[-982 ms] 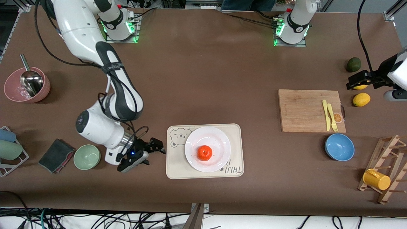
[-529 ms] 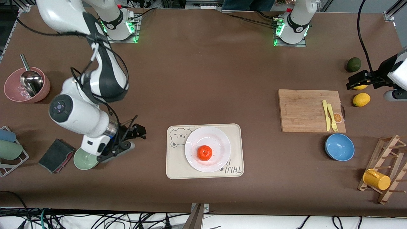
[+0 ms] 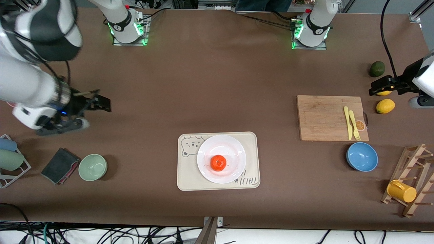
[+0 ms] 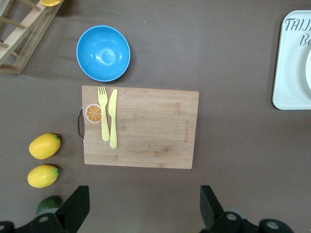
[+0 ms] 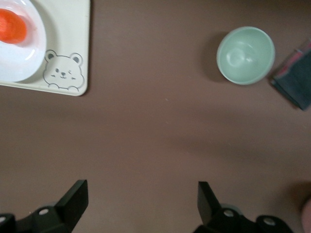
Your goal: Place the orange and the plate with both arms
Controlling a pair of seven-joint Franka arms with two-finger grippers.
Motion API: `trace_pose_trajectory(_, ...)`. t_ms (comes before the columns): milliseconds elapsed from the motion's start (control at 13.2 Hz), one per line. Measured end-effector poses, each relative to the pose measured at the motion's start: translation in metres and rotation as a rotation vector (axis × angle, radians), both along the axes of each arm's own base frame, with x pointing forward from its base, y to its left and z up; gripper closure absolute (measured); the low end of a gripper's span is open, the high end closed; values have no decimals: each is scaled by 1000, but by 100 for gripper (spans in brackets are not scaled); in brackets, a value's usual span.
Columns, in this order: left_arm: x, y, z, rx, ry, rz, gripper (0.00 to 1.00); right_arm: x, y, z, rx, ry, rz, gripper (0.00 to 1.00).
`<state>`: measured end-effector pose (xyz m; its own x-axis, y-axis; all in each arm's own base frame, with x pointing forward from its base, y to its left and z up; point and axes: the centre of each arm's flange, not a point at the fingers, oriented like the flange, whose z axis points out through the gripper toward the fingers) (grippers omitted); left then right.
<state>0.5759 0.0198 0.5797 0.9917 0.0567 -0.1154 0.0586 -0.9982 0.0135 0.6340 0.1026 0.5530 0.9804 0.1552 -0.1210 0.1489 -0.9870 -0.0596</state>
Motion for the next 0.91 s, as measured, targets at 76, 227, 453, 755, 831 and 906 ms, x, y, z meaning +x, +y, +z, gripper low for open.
trace_pose_trajectory(76,0,0,0,0,0,0,0,-5,-18,9,-3,2,-18,0)
trace_pose_trajectory(227,0,-1,0,0,0,-2,0,-17,-44,14,-1,10,-49,0)
trace_pose_trajectory(453,0,-5,-1,-3,8,-10,0,-39,-61,-3,8,117,-44,0)
trace_pose_trajectory(755,-4,-62,-12,-56,70,-98,0,-67,-88,-14,15,174,-53,0)
trace_pose_trajectory(831,-2,-76,-20,-106,86,-109,0,-71,-96,-9,0,158,-58,0)
trace_pose_trajectory(906,2,-88,-32,-149,107,-116,0,-71,-103,-1,-10,113,-67,0)
